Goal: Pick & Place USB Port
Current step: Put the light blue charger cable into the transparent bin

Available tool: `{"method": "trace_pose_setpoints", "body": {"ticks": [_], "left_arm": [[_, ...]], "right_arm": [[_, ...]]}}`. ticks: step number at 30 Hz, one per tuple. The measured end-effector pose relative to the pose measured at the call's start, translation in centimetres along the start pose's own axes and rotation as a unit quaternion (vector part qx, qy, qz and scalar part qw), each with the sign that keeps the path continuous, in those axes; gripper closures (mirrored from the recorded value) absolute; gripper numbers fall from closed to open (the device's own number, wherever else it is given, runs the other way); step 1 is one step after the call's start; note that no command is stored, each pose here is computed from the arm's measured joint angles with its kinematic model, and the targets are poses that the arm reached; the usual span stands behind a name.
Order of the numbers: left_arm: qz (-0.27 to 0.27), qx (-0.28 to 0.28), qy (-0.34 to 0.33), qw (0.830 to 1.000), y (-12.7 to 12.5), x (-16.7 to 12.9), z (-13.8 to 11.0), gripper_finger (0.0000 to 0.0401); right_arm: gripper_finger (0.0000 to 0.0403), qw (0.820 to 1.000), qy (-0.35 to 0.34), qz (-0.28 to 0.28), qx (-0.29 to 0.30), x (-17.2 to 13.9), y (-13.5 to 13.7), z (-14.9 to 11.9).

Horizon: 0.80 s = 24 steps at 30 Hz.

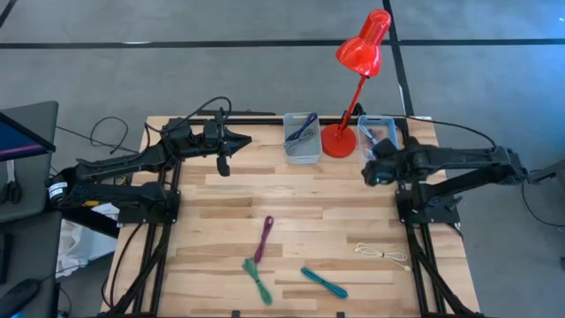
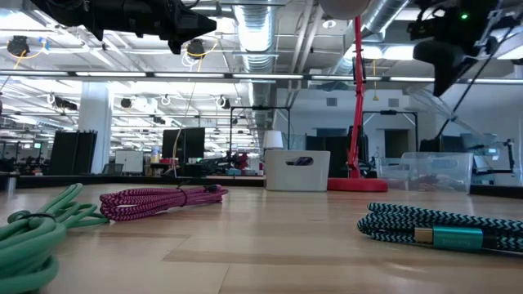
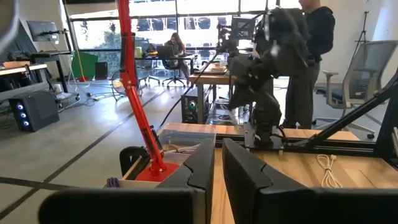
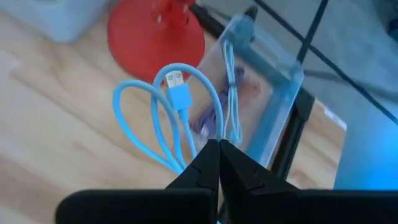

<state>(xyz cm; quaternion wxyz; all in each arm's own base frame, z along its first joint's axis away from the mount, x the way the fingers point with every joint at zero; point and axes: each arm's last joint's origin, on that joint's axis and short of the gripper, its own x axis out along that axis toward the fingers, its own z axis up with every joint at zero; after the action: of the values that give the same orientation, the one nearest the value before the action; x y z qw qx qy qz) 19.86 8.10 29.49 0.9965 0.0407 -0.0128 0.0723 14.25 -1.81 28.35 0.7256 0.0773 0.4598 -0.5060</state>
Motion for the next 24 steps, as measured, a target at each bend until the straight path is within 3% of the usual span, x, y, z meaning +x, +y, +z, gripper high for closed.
{"method": "trace_pose_setpoints", "body": {"ticks": [7, 24], "left_arm": [[0.000, 0.000, 0.000, 1.000, 0.0, 0.0, 0.0, 0.0368], [0.000, 0.000, 0.000, 1.000, 0.0, 0.0, 0.0, 0.0368]], "right_arm": [[0.0403, 1.000, -0.026, 0.004, -0.003, 1.7, -1.6, 2.7], [0.0403, 0.999, 0.035, -0.005, 0.010, 8.7, -6.4, 7.1]]}}
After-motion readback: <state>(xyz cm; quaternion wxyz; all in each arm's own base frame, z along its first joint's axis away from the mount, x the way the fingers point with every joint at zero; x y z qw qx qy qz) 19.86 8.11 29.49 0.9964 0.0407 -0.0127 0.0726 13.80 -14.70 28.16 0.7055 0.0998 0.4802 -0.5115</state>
